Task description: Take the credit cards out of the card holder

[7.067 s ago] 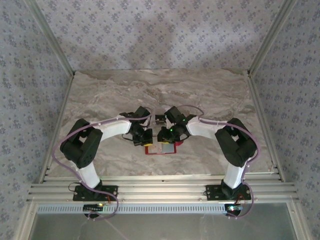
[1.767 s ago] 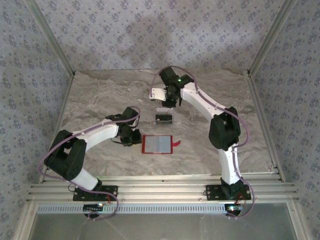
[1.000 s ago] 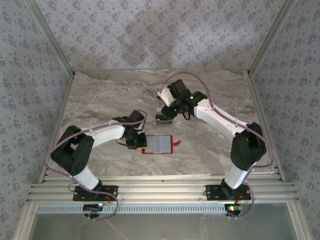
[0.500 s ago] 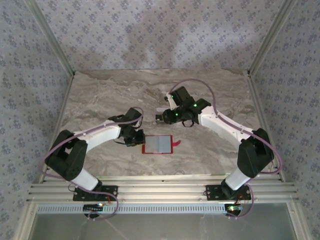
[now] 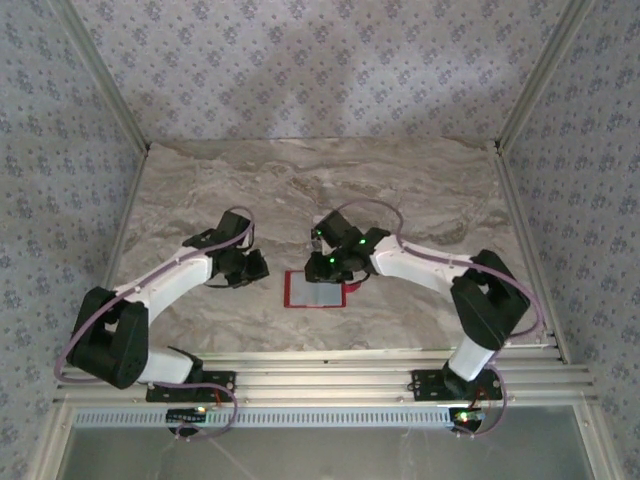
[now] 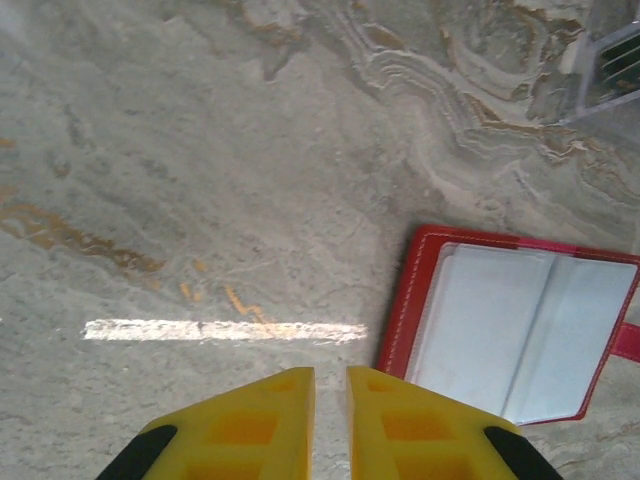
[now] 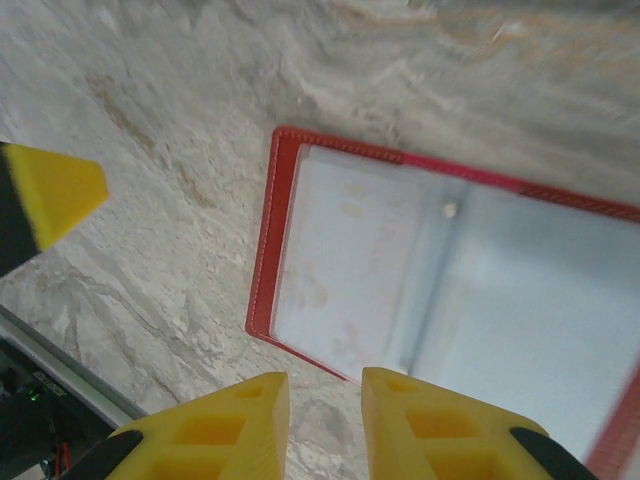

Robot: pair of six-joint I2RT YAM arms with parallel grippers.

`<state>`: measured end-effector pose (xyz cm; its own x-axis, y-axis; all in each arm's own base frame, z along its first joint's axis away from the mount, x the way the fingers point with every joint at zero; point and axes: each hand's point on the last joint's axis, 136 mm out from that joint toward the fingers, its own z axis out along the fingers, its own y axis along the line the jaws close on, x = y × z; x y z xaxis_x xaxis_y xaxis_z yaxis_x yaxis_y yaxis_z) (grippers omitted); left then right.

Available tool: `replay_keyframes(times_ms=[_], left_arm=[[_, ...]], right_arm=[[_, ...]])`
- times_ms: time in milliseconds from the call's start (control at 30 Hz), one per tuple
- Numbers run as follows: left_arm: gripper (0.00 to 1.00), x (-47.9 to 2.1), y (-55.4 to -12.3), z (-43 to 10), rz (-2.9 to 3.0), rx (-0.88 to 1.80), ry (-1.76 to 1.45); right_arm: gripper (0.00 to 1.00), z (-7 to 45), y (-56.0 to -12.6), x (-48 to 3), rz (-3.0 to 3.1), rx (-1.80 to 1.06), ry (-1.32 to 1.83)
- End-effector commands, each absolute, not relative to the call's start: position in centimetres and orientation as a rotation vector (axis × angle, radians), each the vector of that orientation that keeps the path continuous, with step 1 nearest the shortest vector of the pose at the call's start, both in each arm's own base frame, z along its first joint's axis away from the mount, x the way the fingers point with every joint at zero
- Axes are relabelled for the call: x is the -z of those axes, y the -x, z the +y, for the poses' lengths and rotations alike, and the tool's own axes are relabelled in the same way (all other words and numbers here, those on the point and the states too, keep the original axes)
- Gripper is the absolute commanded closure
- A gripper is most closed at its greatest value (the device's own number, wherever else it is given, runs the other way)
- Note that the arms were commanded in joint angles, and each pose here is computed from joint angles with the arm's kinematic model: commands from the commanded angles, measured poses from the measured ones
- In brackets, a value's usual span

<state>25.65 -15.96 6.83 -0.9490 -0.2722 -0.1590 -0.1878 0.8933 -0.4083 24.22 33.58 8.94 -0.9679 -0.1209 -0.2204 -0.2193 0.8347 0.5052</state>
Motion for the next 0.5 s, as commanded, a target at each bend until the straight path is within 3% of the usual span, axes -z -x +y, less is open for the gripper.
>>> replay_keyframes(times_ms=[0,467], left_arm=[[0.83,-7.5,-25.6,-16.0,2.819,0.622,0.324],[0.83,-6.8,-24.8,-16.1,2.819,0.674,0.329]], right_arm=[[0.73,36.0,-24.2,-8.4,2.857,-0.845,0.250],[0.71,39.5,-24.1,-4.9,2.975,-0.818,0.298]])
